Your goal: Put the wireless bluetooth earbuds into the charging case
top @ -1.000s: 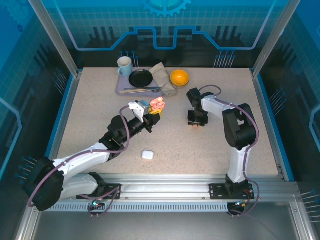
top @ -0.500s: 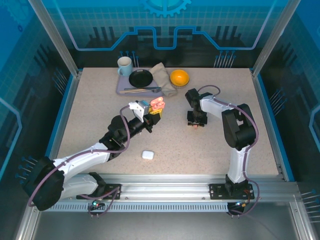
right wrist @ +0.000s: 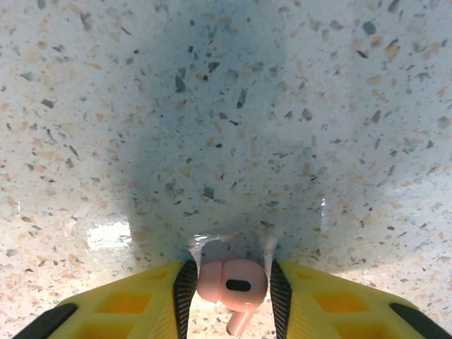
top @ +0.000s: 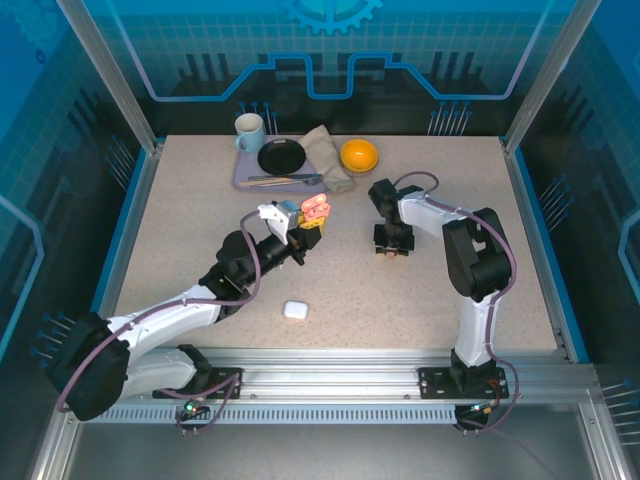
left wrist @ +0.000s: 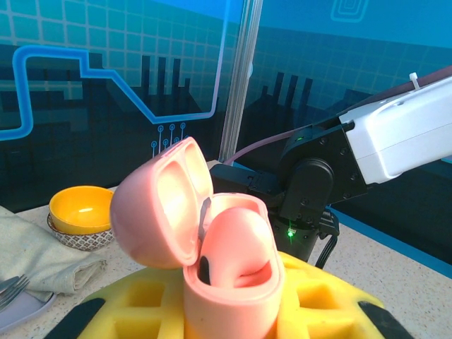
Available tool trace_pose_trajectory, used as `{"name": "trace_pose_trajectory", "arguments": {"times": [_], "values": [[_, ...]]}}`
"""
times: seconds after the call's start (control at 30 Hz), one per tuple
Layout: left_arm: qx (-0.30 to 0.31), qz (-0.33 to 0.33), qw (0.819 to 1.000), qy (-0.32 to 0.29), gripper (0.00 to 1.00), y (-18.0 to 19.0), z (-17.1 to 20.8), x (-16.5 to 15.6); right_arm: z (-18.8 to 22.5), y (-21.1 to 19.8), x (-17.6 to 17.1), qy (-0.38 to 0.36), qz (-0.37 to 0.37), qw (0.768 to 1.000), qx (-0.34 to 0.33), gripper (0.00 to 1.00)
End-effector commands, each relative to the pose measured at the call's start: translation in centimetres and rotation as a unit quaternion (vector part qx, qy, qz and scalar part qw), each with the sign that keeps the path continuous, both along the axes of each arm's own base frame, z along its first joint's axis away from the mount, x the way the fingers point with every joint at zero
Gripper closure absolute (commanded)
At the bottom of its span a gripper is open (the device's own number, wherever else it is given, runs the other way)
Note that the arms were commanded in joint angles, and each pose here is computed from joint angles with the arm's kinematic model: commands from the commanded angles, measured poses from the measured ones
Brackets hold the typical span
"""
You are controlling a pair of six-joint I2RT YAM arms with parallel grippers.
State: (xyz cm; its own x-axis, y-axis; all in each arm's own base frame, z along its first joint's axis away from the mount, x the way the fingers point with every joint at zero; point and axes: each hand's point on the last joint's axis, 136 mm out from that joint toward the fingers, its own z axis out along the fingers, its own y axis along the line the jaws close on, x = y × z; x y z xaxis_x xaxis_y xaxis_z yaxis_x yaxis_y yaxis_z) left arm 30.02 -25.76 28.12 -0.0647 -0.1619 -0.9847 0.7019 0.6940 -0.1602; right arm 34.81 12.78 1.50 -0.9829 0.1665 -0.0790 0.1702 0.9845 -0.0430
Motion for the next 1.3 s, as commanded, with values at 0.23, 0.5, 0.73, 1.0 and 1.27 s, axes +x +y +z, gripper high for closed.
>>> {"name": "trace_pose_trajectory", "arguments": {"times": [0.23,0.5,0.73,1.0,1.27], "values": [[-0.021,-0.003,0.999,-0.025,1.00,0.0,2.3,0.2,0.1,0.0,0.9,0.000,0.001,1.000,-0.019,0.63],[-0.023,-0.003,0.999,-0.024,1.00,0.0,2.3,0.2,-0.1,0.2,0.6,0.005,-0.003,1.000,-0.013,0.64],[-0.023,-0.004,0.999,-0.024,1.00,0.0,2.3,0.2,-0.4,0.3,-0.2,0.009,0.000,1.000,-0.013,0.61],[-0.024,-0.004,0.999,-0.023,1.00,0.0,2.3,0.1,-0.5,0.1,-0.5,0.011,0.005,1.000,-0.019,0.62],[-0.024,-0.003,0.999,-0.024,1.00,0.1,2.4,0.1,-0.8,0.1,-0.6,0.017,0.006,1.000,-0.020,0.65]]}}
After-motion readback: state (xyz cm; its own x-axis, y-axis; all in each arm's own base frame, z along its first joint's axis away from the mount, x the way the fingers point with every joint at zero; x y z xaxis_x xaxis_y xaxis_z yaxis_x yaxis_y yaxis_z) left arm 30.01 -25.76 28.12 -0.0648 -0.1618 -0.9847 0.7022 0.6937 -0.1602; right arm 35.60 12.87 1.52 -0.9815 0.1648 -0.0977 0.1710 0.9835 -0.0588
